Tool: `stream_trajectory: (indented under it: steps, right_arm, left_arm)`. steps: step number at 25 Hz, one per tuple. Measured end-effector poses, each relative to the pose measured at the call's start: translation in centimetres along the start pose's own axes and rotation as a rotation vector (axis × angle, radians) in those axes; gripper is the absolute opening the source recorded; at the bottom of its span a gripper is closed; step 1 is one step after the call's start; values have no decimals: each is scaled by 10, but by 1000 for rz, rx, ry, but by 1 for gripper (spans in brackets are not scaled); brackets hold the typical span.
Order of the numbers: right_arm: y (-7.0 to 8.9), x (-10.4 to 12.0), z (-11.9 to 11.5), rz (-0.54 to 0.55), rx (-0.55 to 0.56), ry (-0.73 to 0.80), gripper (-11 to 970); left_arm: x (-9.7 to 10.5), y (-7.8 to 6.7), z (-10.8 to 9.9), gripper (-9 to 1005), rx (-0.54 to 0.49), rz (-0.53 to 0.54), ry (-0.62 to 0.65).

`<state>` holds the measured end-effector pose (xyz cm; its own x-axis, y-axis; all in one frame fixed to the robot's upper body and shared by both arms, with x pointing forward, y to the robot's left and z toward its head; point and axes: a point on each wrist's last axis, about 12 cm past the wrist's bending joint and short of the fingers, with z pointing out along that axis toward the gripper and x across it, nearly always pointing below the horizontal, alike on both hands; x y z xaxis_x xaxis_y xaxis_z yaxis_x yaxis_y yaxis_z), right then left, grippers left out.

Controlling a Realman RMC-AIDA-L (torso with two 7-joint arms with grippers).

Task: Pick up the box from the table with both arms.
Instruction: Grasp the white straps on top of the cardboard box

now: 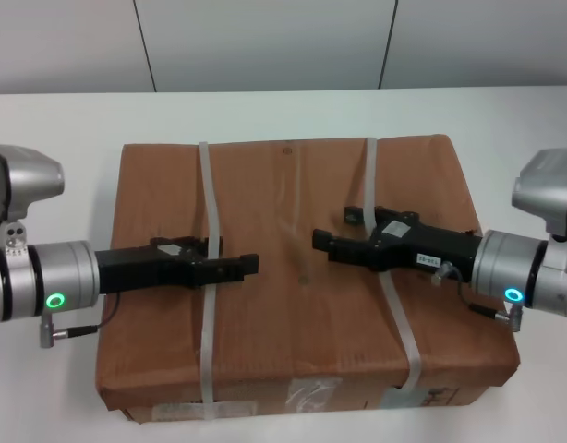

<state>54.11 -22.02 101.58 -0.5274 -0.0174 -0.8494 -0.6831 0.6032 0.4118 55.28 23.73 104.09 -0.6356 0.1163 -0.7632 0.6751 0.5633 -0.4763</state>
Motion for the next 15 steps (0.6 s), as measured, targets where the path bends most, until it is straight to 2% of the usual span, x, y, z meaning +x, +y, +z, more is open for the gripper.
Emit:
stream_trajectory:
  steps: [8, 11, 15]
  right_arm:
    - [5, -3, 5, -55, -36, -6, 857]
    - [6, -5, 5, -77, -44, -15, 704]
    - [6, -6, 5, -102, -43, -21, 589]
  left_arm:
    - [-6, -3, 5, 828, 14, 6, -6]
    - [-9, -3, 7, 828, 19, 7, -15]
    - [-13, -4, 7, 827, 23, 10, -40]
